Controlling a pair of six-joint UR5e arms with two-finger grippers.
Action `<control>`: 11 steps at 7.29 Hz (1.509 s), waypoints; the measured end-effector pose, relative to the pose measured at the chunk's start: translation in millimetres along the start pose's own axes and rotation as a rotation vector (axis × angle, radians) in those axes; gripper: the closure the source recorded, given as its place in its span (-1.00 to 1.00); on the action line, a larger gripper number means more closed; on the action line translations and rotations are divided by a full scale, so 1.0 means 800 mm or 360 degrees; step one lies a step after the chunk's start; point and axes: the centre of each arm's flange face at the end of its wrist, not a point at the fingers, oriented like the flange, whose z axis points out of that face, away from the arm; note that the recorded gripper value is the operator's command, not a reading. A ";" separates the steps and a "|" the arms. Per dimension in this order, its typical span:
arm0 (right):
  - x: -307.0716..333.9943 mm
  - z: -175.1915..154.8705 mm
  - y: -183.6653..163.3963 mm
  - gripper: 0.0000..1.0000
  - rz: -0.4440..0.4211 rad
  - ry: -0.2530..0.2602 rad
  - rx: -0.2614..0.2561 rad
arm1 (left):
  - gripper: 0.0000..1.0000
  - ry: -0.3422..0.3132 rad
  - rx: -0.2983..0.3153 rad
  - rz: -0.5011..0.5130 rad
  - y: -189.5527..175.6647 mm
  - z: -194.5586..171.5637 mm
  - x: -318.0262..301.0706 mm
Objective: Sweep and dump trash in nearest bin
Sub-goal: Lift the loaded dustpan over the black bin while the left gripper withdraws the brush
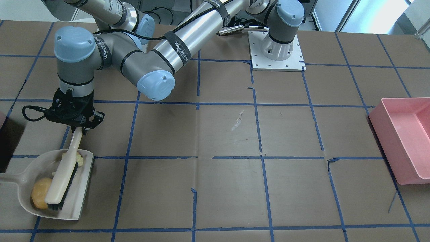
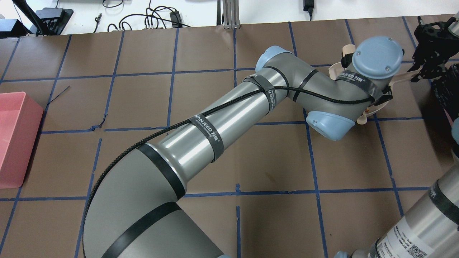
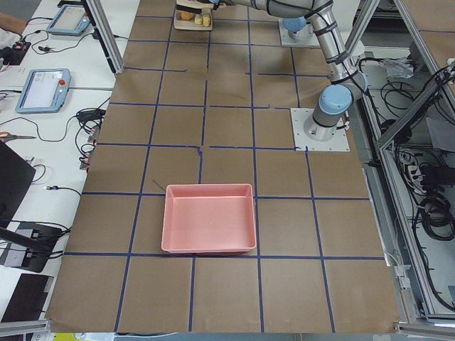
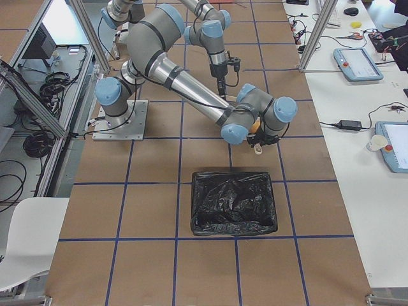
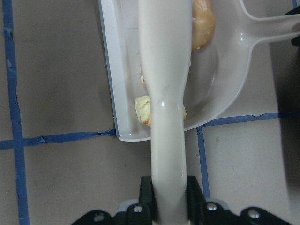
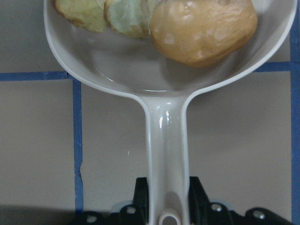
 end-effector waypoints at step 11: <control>-0.289 -0.219 0.350 1.00 0.0846 0.0269 0.0089 | 0.97 -0.0498 -0.0276 -0.0333 0.007 -0.173 -0.380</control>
